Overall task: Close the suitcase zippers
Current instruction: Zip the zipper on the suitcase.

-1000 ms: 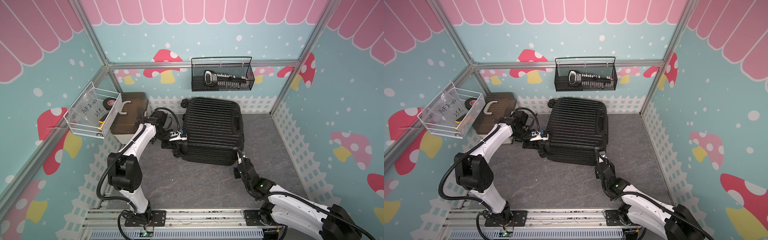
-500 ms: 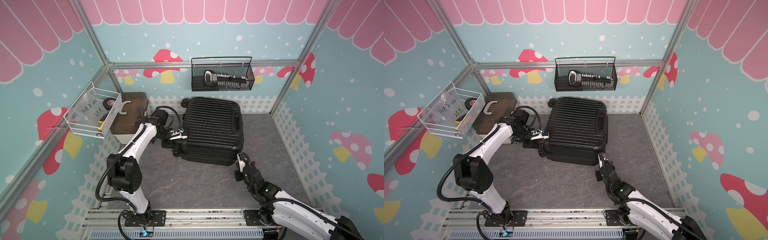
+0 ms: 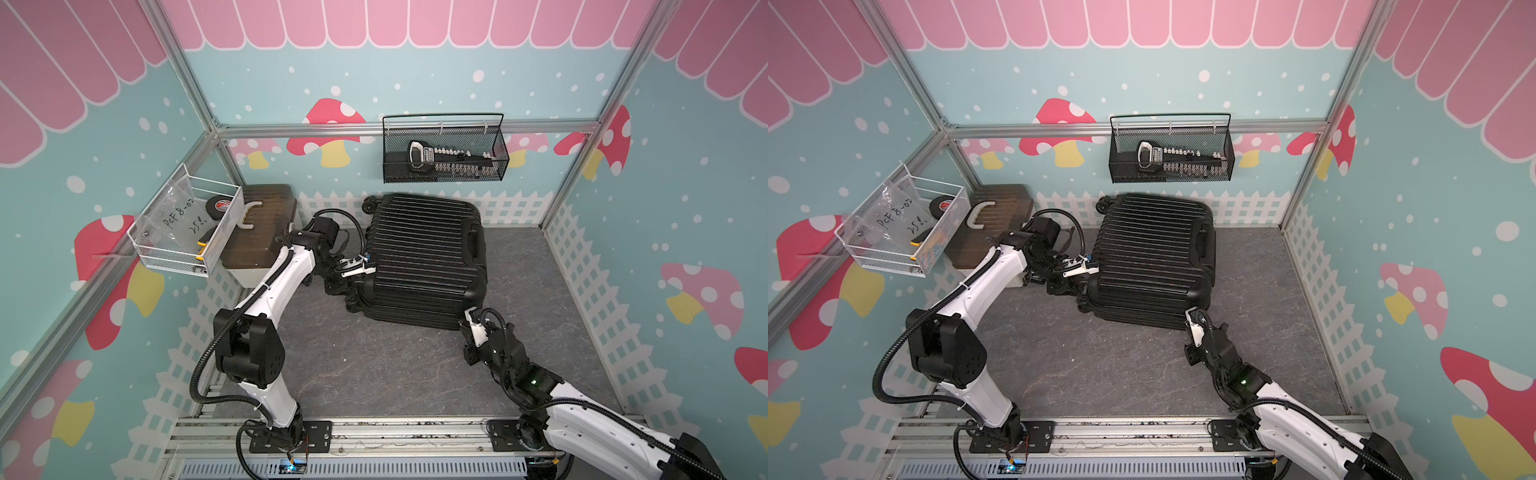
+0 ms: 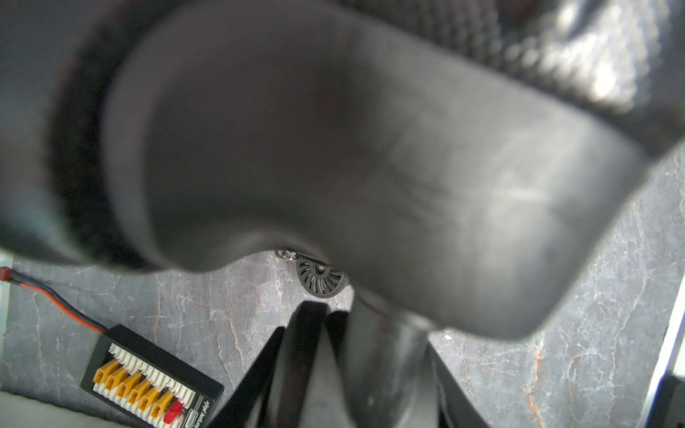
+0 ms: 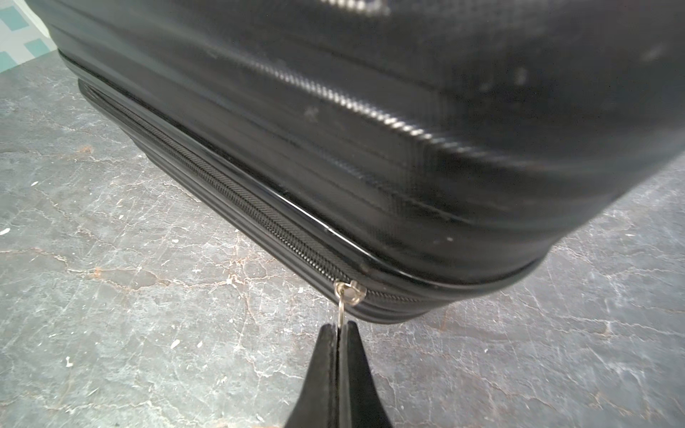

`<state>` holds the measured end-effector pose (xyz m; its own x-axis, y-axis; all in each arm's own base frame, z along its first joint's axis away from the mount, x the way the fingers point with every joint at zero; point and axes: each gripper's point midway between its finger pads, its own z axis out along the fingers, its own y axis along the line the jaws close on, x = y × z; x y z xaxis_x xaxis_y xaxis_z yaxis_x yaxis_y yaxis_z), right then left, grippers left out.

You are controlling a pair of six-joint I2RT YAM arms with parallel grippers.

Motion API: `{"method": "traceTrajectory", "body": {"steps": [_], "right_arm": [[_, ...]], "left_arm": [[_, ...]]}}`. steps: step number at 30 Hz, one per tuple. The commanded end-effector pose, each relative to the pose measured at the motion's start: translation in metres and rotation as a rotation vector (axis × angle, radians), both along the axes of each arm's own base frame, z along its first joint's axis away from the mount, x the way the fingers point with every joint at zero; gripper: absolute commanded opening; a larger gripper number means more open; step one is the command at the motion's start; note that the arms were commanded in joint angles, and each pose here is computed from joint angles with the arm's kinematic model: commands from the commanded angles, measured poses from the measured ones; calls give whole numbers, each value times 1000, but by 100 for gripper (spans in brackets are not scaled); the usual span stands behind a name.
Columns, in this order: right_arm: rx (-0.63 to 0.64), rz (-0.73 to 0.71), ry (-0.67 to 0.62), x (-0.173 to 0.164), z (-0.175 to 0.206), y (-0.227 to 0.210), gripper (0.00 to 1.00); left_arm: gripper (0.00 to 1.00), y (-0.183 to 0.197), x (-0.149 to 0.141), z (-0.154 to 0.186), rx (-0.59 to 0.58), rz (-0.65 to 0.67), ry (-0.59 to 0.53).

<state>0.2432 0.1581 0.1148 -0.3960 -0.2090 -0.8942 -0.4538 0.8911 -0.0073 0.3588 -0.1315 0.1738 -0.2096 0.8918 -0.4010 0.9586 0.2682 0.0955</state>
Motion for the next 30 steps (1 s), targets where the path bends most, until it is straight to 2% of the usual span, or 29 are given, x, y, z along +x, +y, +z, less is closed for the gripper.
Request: {"method": "traceTrajectory", "body": {"steps": [1,5,9,14,16,20,26,30], "right_arm": [[32,110,10,-7,2,22,0],[-12,57,16,2,-2,17,0],[-45,61,18,6,-4,18,0],[-71,64,17,8,-6,18,0],[-78,72,20,8,-6,19,0],[-83,102,29,7,-7,25,0],[-78,139,42,3,-9,30,0],[-80,141,44,3,-11,30,0]], "left_arm": [[16,4,49,38,-133,404,-138],[17,-8,29,31,-143,451,-119],[18,-18,9,27,-186,503,-93],[18,-32,-18,17,-177,503,-93],[17,-37,-24,14,-195,544,-74],[17,-49,-34,9,-228,561,-52],[16,-56,-33,1,-269,658,-49],[17,-66,-35,7,-308,656,-62]]}}
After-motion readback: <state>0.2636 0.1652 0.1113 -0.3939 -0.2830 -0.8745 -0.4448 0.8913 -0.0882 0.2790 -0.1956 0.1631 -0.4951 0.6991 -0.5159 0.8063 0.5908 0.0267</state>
